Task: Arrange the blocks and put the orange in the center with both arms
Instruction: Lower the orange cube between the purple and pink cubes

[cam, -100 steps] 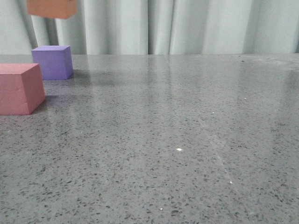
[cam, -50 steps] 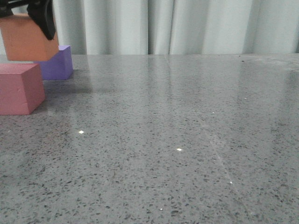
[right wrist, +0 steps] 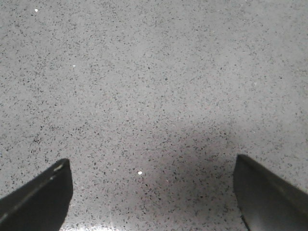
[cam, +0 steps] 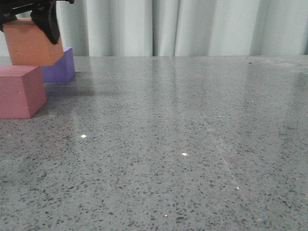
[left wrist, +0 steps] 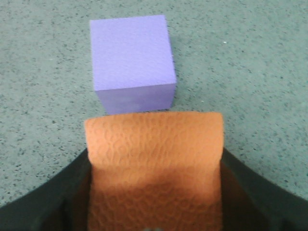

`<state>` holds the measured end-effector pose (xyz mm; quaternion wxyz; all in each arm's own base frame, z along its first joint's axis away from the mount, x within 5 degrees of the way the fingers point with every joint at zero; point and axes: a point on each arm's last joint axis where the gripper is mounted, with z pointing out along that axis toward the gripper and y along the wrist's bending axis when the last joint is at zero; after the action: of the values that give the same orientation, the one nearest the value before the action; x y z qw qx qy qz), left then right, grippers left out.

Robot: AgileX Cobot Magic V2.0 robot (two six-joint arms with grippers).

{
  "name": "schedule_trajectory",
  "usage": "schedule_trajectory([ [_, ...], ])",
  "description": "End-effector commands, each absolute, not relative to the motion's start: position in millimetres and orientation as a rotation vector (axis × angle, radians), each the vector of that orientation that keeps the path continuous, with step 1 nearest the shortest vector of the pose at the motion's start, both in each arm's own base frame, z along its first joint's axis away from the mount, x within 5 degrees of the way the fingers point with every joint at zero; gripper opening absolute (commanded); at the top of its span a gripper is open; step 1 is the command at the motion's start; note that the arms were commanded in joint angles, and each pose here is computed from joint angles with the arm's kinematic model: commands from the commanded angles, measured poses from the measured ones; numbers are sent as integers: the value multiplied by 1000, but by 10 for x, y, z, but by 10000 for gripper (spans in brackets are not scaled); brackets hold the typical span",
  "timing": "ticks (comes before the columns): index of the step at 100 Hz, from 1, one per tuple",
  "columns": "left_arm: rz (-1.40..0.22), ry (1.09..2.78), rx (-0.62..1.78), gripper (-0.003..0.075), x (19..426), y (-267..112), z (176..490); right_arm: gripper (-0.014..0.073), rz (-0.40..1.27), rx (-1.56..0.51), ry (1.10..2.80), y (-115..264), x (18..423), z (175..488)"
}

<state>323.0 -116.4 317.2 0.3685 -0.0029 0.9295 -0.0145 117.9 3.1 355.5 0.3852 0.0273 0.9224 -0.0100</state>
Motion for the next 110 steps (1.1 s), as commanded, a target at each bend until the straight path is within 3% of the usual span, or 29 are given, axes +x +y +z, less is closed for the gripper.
schedule_trajectory([
  [1,-82,2280,-12,99,3213,-1113,3406,663,-30,56,2277,26,1195,3658],
  [110,-107,2299,-15,99,3280,-1053,3111,663,-30,56,2277,26,1195,3658],
])
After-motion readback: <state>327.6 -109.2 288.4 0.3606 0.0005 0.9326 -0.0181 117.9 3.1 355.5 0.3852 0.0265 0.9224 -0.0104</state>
